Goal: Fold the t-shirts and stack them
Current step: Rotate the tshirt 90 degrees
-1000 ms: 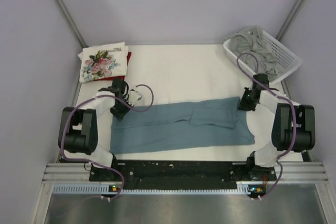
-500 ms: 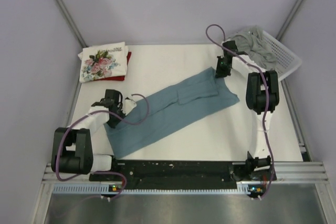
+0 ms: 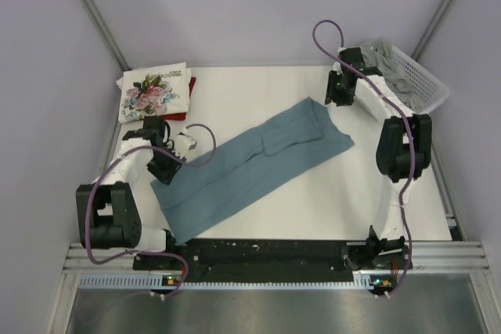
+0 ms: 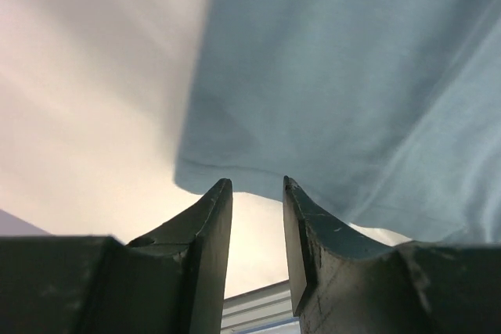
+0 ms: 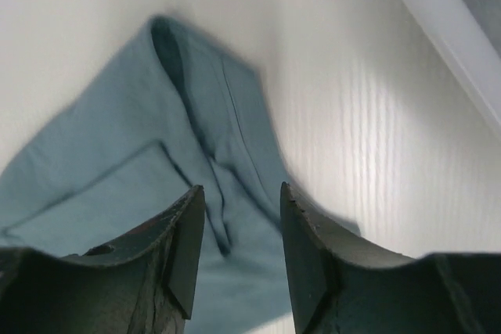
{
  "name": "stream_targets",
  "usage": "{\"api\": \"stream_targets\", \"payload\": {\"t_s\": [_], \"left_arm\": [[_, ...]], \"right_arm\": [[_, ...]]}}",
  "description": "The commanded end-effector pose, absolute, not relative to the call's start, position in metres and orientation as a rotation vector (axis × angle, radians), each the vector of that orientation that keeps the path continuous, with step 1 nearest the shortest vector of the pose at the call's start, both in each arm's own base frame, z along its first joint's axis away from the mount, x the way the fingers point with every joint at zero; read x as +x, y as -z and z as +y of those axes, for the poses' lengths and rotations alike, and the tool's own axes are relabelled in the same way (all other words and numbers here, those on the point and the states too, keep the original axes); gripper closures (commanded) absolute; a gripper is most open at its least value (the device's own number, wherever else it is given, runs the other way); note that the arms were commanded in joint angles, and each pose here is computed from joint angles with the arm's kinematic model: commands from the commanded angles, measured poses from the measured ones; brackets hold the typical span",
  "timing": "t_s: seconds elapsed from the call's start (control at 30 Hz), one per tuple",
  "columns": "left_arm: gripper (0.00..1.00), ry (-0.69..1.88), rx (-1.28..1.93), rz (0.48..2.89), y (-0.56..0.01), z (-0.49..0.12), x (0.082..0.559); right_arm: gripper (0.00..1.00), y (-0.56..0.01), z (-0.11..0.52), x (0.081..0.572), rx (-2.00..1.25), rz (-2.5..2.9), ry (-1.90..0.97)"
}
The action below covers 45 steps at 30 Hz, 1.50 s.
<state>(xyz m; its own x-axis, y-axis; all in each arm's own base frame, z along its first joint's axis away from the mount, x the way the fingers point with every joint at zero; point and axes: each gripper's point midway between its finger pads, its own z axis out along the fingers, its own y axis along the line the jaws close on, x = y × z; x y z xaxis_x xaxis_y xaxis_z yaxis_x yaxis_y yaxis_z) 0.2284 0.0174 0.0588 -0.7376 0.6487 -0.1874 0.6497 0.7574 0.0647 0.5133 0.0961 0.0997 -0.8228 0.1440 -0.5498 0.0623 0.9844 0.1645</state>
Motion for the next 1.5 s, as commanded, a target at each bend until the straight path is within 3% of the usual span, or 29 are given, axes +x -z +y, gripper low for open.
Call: {"api": "stream_targets", "payload": {"t_s": [0.0, 0.13, 0.33, 0.57, 0.73, 0.93, 1.13, 1.3, 1.47], "left_arm": [[0.63, -0.014, 0.836, 2.786, -0.061, 0.039, 0.259], [0.62, -0.042, 0.756, 2.774, -0.060, 0.054, 0.280], [0.52, -0.011, 0.769, 2.768, -0.049, 0.052, 0.278], [0.51, 0.042, 0.832, 2.788, -0.033, 0.045, 0.255], [0.51, 0.046, 0.919, 2.782, -0.025, 0.042, 0.245], [0.51, 0.124, 1.276, 2.757, -0.001, 0.000, 0.217], [0.53, 0.171, 1.767, 2.631, 0.021, -0.042, 0.160], [0.55, 0.316, 1.830, 2.558, 0.006, -0.060, 0.144], [0.55, 0.561, 1.835, 2.457, -0.036, -0.085, 0.130]], "right_arm": [[0.55, -0.136, 0.068, 0.452, 0.198, 2.506, -0.057], [0.54, -0.094, 0.042, 0.401, 0.267, 2.585, 0.101], [0.54, -0.051, 0.040, 0.384, 0.210, 2.615, 0.107], [0.87, -0.022, 0.039, 0.426, 0.189, 2.655, 0.141], [0.89, -0.030, 0.058, 0.501, 0.161, 2.616, 0.072], [0.87, -0.038, 0.107, 0.576, 0.118, 2.561, -0.191], [0.81, -0.058, 0.112, 0.619, 0.131, 2.440, -0.221], [0.79, -0.071, 0.117, 0.632, 0.083, 2.380, -0.243], [0.62, -0.104, 0.114, 0.623, 0.028, 2.346, -0.224]]}}
